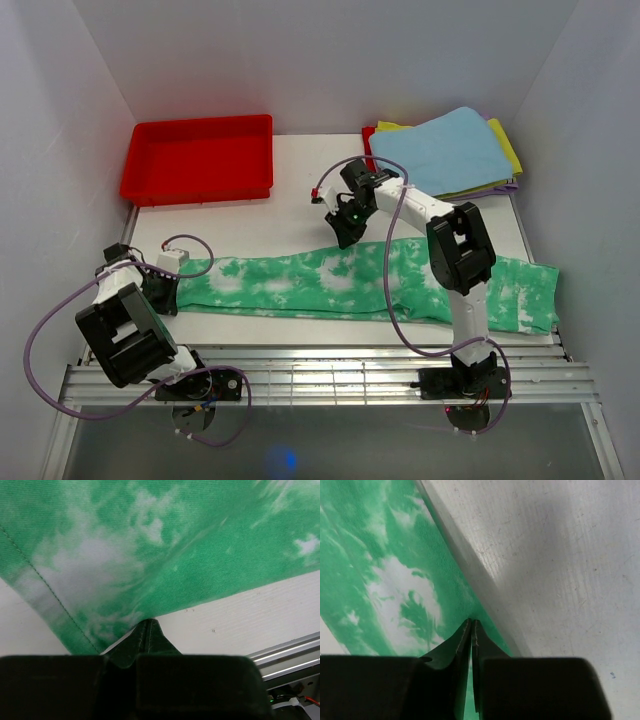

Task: Fold and stack the trousers
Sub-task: Fold the trousers

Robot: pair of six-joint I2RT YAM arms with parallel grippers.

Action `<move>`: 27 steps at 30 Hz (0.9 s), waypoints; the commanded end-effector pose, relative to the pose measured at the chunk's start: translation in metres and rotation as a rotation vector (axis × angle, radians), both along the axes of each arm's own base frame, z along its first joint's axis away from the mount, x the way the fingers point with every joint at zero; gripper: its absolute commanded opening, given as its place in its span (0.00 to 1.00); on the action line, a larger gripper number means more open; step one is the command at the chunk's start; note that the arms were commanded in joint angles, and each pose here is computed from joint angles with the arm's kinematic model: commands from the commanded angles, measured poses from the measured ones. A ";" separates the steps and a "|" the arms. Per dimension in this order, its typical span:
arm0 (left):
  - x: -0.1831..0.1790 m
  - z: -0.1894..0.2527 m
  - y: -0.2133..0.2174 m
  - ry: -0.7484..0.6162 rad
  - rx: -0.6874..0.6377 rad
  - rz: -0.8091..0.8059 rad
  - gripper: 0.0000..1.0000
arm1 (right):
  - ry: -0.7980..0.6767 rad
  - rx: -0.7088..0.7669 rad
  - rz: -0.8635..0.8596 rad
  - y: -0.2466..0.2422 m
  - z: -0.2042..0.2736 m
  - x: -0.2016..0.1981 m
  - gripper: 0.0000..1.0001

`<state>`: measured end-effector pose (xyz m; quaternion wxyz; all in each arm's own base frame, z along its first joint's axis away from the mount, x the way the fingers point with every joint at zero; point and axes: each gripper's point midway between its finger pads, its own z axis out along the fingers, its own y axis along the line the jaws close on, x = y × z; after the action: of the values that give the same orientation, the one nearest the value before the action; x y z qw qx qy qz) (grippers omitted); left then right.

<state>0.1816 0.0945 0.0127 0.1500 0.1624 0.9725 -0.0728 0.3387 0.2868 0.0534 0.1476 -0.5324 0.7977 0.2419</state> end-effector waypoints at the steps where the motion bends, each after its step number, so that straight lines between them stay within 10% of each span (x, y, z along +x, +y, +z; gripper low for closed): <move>1: -0.001 -0.023 0.017 0.015 0.083 -0.013 0.00 | -0.036 -0.040 0.000 -0.008 0.006 0.002 0.08; 5: -0.004 -0.026 0.017 0.027 0.086 -0.011 0.00 | -0.100 -0.089 -0.021 -0.025 0.018 0.004 0.10; 8: -0.003 -0.026 0.016 0.022 0.084 -0.012 0.00 | -0.135 -0.096 -0.053 -0.041 0.046 -0.002 0.54; 11: -0.001 -0.021 0.016 0.012 0.080 -0.012 0.00 | -0.177 -0.091 -0.007 -0.061 0.073 -0.029 0.66; 19: 0.004 -0.020 0.014 0.005 0.056 0.013 0.00 | -0.109 -0.258 0.108 -0.147 0.037 -0.139 0.45; 27: 0.005 -0.027 0.010 0.035 0.011 0.058 0.00 | -0.216 -0.323 0.072 -0.176 0.000 -0.150 0.45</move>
<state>0.1832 0.0936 0.0115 0.1380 0.1273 0.9784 -0.0862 0.1649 0.1084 0.0502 0.0759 -0.5929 0.7961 0.0942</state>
